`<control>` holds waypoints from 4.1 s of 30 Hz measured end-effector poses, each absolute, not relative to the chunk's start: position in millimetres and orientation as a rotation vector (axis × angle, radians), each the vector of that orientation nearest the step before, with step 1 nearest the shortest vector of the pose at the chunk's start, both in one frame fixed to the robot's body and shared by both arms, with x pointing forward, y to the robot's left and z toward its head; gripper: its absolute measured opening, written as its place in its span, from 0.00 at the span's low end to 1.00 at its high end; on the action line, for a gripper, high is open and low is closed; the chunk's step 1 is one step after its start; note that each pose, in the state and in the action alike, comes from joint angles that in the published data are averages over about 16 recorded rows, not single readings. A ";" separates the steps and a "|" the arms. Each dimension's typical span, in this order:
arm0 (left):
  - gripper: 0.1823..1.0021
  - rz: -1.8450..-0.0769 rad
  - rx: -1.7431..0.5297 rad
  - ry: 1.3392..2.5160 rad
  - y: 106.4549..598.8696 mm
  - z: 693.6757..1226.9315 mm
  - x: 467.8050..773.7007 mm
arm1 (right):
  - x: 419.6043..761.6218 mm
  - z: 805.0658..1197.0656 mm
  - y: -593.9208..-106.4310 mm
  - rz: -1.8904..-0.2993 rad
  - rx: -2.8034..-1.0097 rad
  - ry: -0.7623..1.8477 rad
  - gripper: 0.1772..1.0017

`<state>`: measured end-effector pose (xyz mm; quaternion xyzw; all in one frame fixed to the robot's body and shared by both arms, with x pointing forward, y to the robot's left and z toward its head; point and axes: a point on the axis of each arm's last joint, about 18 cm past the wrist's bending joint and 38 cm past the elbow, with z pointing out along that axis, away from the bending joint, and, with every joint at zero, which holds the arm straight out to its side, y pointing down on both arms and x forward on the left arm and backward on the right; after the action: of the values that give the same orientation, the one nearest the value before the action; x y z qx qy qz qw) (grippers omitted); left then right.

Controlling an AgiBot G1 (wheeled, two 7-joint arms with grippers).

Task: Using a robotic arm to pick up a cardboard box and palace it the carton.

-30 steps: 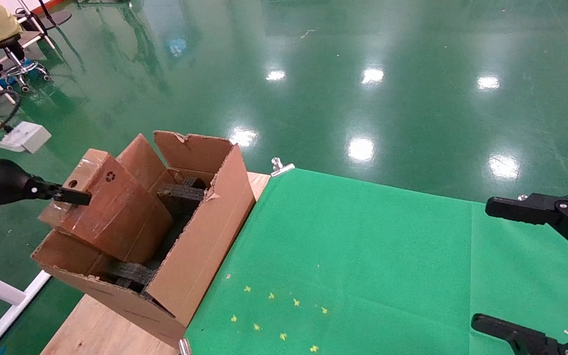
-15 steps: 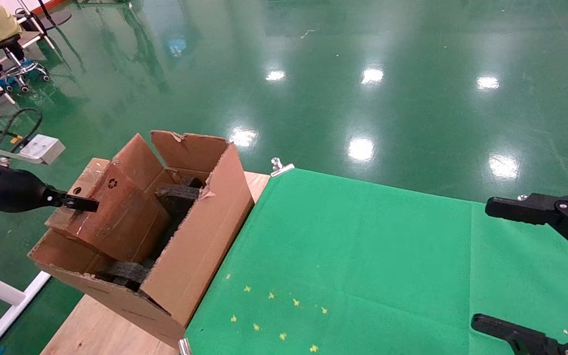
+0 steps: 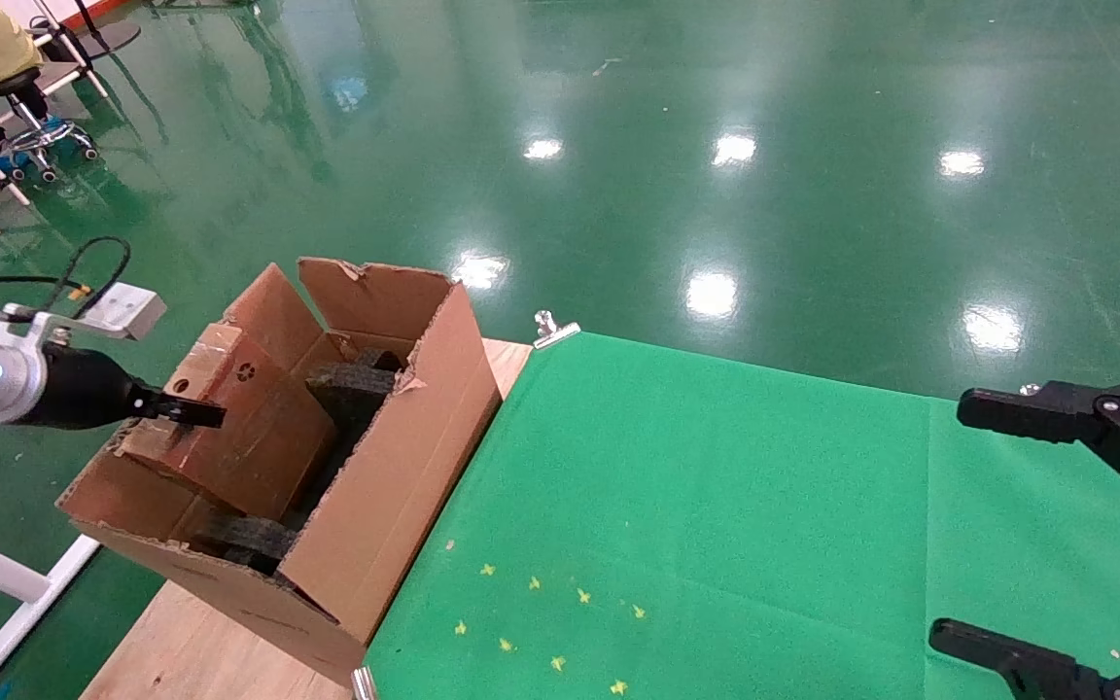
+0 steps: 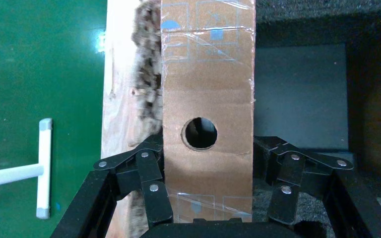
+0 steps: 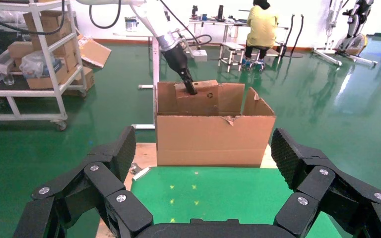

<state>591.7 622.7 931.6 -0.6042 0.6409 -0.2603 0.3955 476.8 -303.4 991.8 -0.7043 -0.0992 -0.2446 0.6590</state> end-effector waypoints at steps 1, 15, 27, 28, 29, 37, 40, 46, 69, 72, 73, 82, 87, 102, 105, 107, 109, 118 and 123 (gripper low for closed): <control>0.13 -0.659 -1.532 1.625 621.7 929.3 593.4 | 476.8 991.8 -303.4 -0.554 -1.594 -0.225 1.00; 0.12 -0.646 -1.540 1.626 606.8 899.4 616.6 | 476.8 991.8 -303.4 -0.554 -1.594 -0.225 1.00; 0.11 -0.634 -1.556 1.620 600.3 877.7 626.5 | 476.8 991.8 -303.4 -0.554 -1.594 -0.224 1.00; 0.11 -0.633 -1.557 1.619 600.1 876.4 626.9 | 476.8 991.8 -303.4 -0.554 -1.594 -0.224 1.00; 0.11 -0.632 -1.558 1.618 599.9 875.3 627.2 | 476.8 991.8 -303.4 -0.554 -1.594 -0.224 1.00; 0.11 -0.629 -1.563 1.612 599.3 871.2 628.8 | 476.8 991.8 -303.4 -0.554 -1.594 -0.224 1.00; 0.12 -0.629 -1.563 1.611 599.4 870.9 629.0 | 476.8 991.8 -303.4 -0.554 -1.594 -0.224 1.00; 0.15 -0.632 -1.561 1.610 599.7 872.3 628.7 | 476.8 991.8 -303.5 -0.554 -1.594 -0.224 1.00; 0.66 -0.746 -1.496 1.577 596.8 917.1 628.2 | 476.9 991.8 -303.5 -0.554 -1.594 -0.224 1.00; 0.74 -0.813 -1.460 1.564 591.8 936.8 628.7 | 476.9 991.8 -303.5 -0.554 -1.594 -0.224 1.00; 0.77 -0.840 -1.444 1.561 589.3 944.1 628.8 | 476.9 991.8 -303.5 -0.554 -1.594 -0.224 1.00; 0.91 -1.177 -1.246 1.577 545.2 1011.6 623.8 | 476.9 991.8 -303.5 -0.554 -1.594 -0.224 1.00; 0.97 -1.431 -1.126 1.629 504.9 1035.2 615.6 | 476.9 991.8 -303.5 -0.554 -1.594 -0.224 1.00; 1.00 -1.932 -0.930 1.709 436.8 1051.3 594.9 | 476.9 991.8 -303.6 -0.554 -1.594 -0.224 1.00; 1.00 -1.940 -0.899 1.718 432.8 1050.2 593.9 | 476.9 991.8 -303.6 -0.554 -1.594 -0.223 1.00; 1.00 -1.932 -0.876 1.726 430.7 1049.1 593.4 | 476.9 991.8 -303.6 -0.554 -1.594 -0.223 1.00; 1.00 -1.925 -0.848 1.737 427.8 1047.9 592.5 | 476.9 991.8 -303.6 -0.554 -1.594 -0.223 1.00; 1.00 -1.909 -0.670 1.794 407.3 1041.5 583.7 | 477.0 991.8 -303.7 -0.554 -1.594 -0.223 1.00; 1.00 -1.897 -0.567 1.822 395.5 1037.3 576.9 | 477.0 991.8 -303.7 -0.554 -1.594 -0.223 1.00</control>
<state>576.9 395.5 1037.3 -0.2055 0.6599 -0.6872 0.2236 477.0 -303.7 991.8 -0.7041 -0.0987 -0.2448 0.6592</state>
